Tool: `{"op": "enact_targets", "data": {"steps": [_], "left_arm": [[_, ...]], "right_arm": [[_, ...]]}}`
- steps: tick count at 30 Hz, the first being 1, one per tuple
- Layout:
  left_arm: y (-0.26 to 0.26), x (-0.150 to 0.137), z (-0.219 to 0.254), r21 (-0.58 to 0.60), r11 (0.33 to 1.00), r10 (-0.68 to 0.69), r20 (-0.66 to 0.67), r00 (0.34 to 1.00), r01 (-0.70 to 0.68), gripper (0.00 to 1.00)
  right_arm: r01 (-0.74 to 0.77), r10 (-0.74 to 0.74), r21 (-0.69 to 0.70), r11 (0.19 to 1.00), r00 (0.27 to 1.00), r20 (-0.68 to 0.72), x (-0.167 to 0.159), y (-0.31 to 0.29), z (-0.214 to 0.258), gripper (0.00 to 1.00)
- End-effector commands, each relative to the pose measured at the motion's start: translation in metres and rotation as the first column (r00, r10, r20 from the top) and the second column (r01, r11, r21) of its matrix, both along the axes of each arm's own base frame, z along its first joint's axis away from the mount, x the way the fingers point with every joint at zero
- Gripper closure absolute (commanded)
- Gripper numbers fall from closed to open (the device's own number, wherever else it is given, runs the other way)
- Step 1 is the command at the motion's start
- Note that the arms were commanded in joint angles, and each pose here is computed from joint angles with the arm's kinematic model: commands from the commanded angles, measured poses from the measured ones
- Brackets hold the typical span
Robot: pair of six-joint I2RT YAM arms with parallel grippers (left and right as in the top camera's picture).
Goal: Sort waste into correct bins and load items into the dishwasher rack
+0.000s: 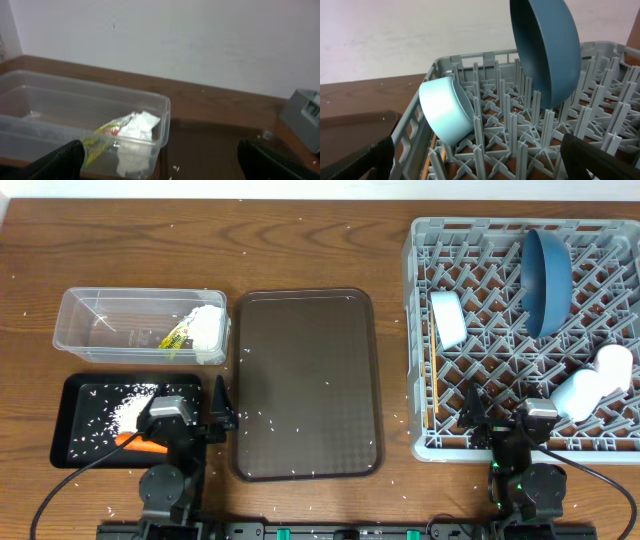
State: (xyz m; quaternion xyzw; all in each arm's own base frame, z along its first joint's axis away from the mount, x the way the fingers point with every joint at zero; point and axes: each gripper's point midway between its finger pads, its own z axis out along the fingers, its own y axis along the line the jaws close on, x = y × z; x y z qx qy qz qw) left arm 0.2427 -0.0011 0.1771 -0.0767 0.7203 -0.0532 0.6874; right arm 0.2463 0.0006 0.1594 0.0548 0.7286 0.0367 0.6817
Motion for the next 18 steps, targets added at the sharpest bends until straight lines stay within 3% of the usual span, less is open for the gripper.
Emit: {"op": "enact_targets", "data": {"steps": [1, 18], "left_arm": [[0.001, 0.001, -0.011, 0.018, 1.000, 0.003, -0.013, 1.000, -0.003, 0.02], [0.001, 0.003, -0.025, 0.020, 1.000, 0.003, -0.043, 0.999, -0.002, 0.02]], "right_arm": [[-0.003, 0.003, 0.008, 1.000, 1.000, 0.001, 0.000, 0.000, -0.001, 0.01], [-0.003, 0.003, 0.008, 1.000, 1.000, 0.001, 0.000, 0.000, -0.001, 0.01]]}}
